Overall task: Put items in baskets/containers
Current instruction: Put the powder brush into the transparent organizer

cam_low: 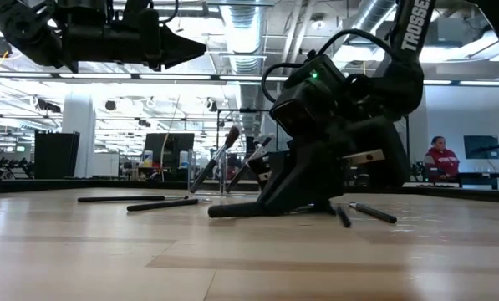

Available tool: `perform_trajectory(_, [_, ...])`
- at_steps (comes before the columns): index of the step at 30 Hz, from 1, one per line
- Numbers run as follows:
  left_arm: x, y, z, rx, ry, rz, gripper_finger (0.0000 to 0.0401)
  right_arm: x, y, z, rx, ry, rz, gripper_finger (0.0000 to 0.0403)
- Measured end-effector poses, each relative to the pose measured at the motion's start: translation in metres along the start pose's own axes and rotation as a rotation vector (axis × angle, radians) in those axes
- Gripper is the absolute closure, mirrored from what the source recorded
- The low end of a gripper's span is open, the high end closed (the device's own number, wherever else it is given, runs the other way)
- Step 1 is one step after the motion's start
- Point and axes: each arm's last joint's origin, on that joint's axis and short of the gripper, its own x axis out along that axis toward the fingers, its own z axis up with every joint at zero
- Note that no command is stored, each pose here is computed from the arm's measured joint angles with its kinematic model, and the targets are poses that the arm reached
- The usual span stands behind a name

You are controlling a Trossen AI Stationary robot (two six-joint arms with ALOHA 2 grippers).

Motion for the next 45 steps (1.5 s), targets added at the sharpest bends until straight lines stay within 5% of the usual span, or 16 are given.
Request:
perform_trajectory(4, [0.000,-0.001,-0.003,-0.042,0.025,-0.007,0.0265,-0.015,0.002,0.022,0.057,0.004,-0.036,0.0358])
perform_trajectory(8, [0.000,-0.002,-0.007,-0.048,0.076,-0.020,0.0265,-0.049,0.006,0.073,-0.075,0.025,-0.177,0.0354])
perform_trajectory(16, [-0.006,-0.004,-0.017,-0.046,0.109,-0.028,0.0265,-0.134,0.018,0.147,-0.251,0.510,-0.681,0.0366])
perform_trajectory(21, [-0.006,-0.005,-0.017,-0.046,0.112,-0.029,0.0265,-0.162,0.010,0.161,-0.212,0.804,-0.820,0.0354])
perform_trajectory(27, [-0.006,-0.005,-0.018,-0.045,0.113,-0.029,0.0265,-0.156,-0.021,0.148,-0.184,1.017,-0.751,0.0367])
perform_trajectory(37, [-0.007,-0.005,-0.018,-0.071,0.116,-0.029,0.0265,-0.097,-0.041,0.124,-0.369,1.290,-0.486,0.0351])
perform_trajectory(45, [-0.008,-0.005,-0.020,-0.083,0.129,-0.031,0.0265,-0.078,-0.049,0.127,-0.410,1.291,-0.414,0.0353])
